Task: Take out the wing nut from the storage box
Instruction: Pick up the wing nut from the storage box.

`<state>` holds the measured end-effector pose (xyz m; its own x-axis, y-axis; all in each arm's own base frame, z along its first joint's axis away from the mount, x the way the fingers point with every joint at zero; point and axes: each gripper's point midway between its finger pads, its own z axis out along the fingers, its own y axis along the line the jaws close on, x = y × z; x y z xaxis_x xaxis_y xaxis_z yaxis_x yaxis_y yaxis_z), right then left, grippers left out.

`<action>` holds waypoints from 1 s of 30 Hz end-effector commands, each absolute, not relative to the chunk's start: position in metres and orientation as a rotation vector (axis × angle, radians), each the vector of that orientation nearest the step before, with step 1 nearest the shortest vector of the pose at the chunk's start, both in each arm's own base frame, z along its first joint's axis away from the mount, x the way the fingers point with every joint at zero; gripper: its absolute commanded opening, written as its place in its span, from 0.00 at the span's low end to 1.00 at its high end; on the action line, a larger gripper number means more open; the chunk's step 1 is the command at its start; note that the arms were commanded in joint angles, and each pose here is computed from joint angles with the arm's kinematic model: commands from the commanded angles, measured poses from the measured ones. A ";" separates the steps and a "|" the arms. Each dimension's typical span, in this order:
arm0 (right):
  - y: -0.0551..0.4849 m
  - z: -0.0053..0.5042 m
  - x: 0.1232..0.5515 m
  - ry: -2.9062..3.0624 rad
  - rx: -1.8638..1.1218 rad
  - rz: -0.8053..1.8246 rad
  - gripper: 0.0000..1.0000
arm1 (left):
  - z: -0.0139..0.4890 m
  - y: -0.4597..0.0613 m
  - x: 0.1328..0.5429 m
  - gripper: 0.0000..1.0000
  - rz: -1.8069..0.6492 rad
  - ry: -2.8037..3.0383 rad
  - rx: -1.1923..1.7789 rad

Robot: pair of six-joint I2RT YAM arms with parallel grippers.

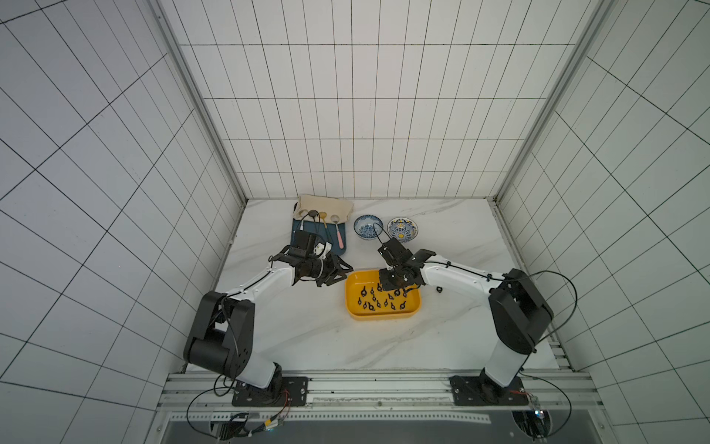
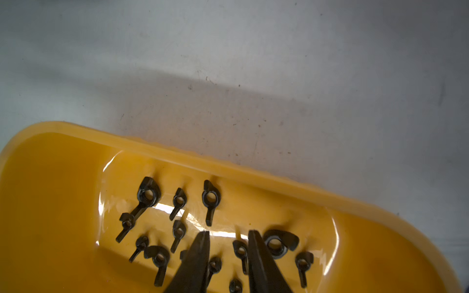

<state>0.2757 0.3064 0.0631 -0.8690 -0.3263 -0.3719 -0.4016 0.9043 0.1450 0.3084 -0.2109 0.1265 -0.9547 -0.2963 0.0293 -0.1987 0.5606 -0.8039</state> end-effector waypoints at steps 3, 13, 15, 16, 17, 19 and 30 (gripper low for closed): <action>0.331 0.067 0.285 2.687 -0.572 0.372 0.31 | 0.133 -0.209 0.301 0.40 -1.358 2.671 -0.367; 0.338 0.051 0.294 2.698 -0.574 0.343 0.31 | 0.136 -0.210 0.301 0.40 -1.360 2.675 -0.339; 0.337 0.049 0.297 2.700 -0.568 0.326 0.31 | 0.136 -0.209 0.300 0.40 -1.357 2.677 -0.339; 0.337 0.048 0.297 2.701 -0.571 0.324 0.31 | 0.136 -0.209 0.299 0.40 -1.360 2.678 -0.336; 0.338 0.047 0.297 2.703 -0.572 0.322 0.31 | 0.136 -0.209 0.299 0.40 -1.358 2.678 -0.336; 0.339 0.043 0.297 2.710 -0.577 0.321 0.31 | 0.136 -0.209 0.299 0.40 -1.359 2.677 -0.334; 0.336 0.032 0.294 2.741 -0.573 0.294 0.18 | 0.133 -0.209 0.297 0.40 -1.356 2.685 -0.332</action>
